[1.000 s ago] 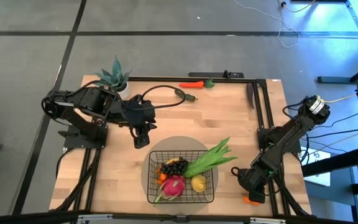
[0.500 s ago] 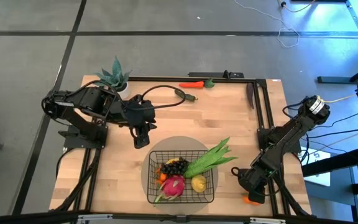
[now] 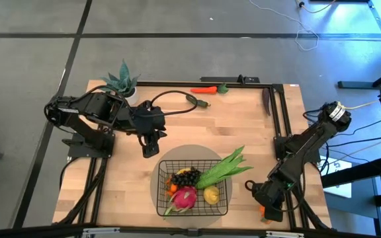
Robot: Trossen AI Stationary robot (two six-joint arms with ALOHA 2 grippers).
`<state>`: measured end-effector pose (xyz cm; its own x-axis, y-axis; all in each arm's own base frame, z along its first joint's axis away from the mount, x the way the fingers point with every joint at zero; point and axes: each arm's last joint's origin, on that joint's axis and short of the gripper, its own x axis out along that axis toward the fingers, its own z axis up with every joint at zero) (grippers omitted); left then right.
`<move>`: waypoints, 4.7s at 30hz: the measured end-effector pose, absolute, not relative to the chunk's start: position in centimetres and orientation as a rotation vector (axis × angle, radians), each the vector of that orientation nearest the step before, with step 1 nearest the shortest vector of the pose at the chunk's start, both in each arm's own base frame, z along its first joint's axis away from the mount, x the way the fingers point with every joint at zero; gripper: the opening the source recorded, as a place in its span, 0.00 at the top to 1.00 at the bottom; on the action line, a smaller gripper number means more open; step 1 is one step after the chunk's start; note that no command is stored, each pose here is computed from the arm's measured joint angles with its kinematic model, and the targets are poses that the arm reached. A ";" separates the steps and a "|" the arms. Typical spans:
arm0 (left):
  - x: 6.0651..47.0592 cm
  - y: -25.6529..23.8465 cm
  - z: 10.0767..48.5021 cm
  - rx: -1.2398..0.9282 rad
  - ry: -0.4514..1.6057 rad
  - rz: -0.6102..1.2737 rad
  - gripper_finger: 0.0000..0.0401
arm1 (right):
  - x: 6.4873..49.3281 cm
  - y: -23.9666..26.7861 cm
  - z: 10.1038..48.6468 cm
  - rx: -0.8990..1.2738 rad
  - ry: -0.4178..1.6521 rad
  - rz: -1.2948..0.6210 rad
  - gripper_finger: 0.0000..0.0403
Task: Build produce basket
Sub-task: Put the bunch of oranges into the black mesh basket
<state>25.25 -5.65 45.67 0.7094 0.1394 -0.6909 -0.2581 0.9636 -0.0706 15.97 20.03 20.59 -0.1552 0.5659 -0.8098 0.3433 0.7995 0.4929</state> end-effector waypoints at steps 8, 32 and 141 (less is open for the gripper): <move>25.2 -5.9 45.7 -0.160 0.752 0.211 0.79 | 16.6 20.6 26.9 0.709 1.783 0.194 1.00; 25.1 -6.4 45.6 -0.140 0.775 0.142 0.79 | 21.0 15.4 37.7 0.756 1.354 0.104 1.00; 25.1 -6.3 45.6 -0.117 0.777 0.131 0.79 | 22.3 16.5 17.6 0.909 1.060 -0.310 0.75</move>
